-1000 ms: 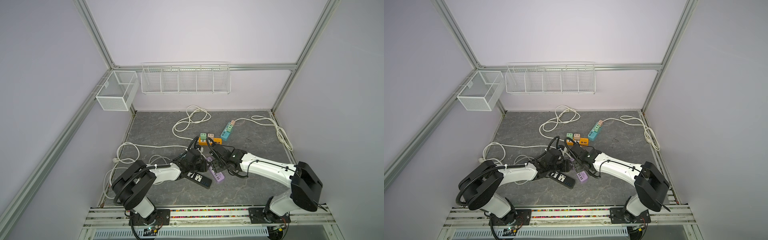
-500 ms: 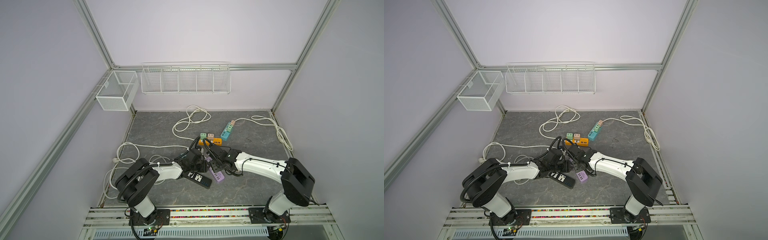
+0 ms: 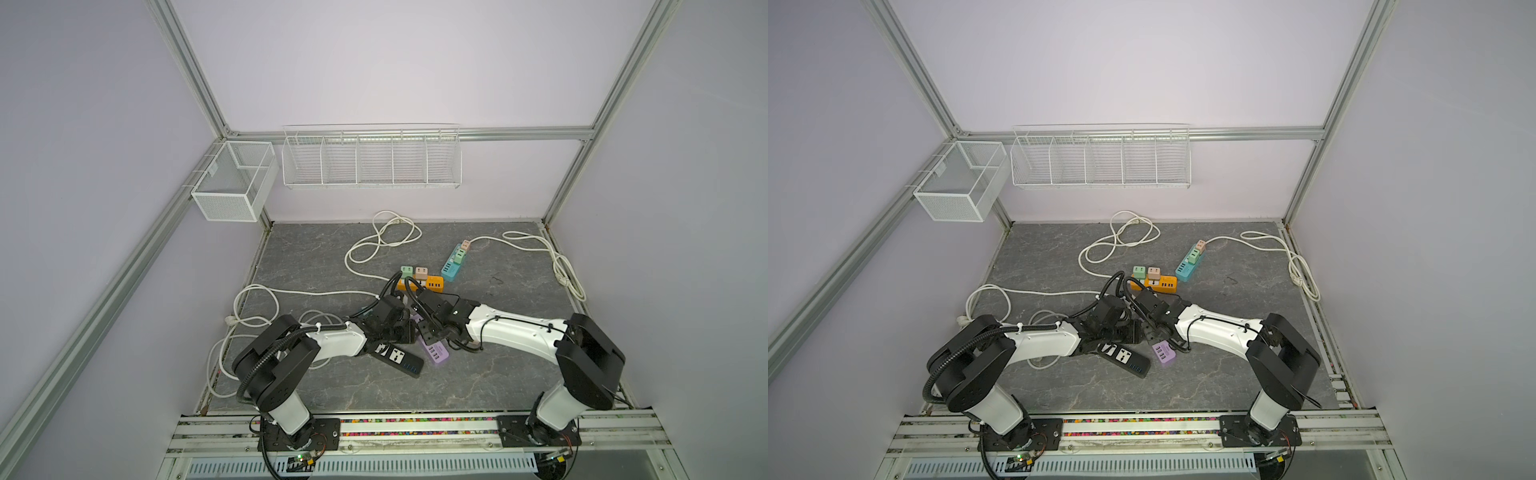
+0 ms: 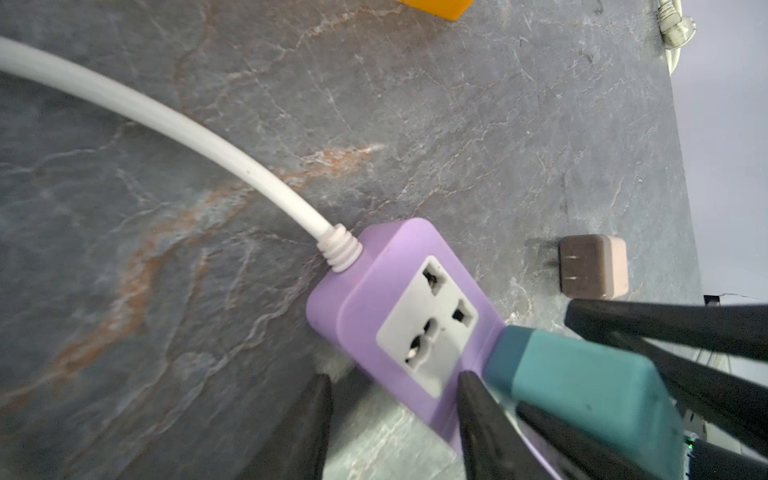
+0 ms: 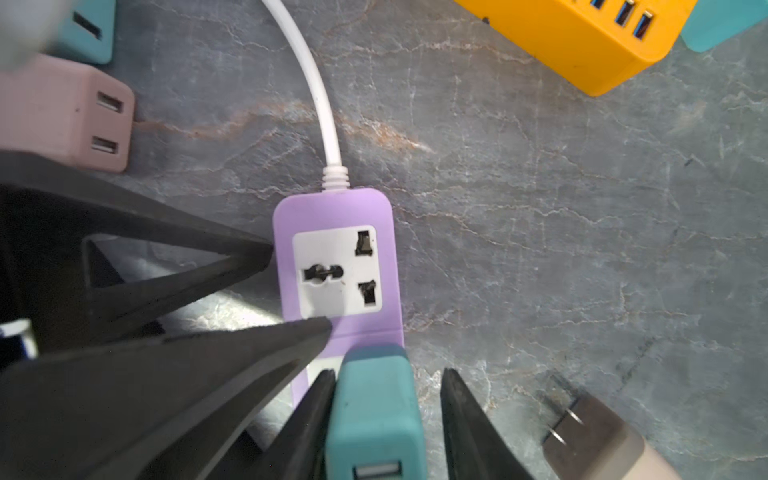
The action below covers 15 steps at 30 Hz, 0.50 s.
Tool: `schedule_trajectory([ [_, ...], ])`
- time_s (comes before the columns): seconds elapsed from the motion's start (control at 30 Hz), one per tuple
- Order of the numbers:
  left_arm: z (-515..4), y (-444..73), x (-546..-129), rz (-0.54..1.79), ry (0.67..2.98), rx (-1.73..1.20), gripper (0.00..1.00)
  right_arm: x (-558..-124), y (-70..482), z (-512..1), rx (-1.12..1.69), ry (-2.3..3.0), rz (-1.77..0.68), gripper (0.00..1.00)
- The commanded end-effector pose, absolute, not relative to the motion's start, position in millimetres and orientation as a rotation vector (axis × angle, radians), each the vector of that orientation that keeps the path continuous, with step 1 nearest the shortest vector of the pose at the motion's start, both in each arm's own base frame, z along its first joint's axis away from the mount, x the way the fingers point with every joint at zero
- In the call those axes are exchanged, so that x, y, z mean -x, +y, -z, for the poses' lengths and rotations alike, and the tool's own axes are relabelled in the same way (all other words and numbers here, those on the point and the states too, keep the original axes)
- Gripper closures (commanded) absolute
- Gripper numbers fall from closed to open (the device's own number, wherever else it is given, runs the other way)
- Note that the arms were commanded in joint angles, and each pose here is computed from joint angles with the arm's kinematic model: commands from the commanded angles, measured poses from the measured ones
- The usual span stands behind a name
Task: Pull the plug off the socket
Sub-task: 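Close the right gripper on the mint plug while the left holds the purple strip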
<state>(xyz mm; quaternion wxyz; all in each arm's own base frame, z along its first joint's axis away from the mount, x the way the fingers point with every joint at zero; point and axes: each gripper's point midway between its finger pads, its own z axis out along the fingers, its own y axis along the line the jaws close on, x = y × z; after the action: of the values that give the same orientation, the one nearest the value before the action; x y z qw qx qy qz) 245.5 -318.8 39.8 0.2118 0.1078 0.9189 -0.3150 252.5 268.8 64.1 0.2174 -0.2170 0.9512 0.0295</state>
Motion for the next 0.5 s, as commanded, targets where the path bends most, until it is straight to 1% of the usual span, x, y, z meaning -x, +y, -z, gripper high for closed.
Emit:
schedule_trajectory([
  [0.0, -30.5, -314.7, -248.5, 0.820, 2.588, -0.281, 0.50, -247.1, 263.4, -49.2, 0.597, 2.667, -0.053, 0.57],
  [0.1, -30.3, -314.7, -247.4, 0.825, 2.589, -0.283, 0.50, -245.8, 261.7, -45.6, 0.596, 2.671, -0.047, 0.58],
  [0.47, -28.2, -314.5, -247.1, 0.825, 2.597, -0.274, 0.51, -245.8, 259.7, -48.3, 0.613, 2.659, -0.041, 0.70],
])
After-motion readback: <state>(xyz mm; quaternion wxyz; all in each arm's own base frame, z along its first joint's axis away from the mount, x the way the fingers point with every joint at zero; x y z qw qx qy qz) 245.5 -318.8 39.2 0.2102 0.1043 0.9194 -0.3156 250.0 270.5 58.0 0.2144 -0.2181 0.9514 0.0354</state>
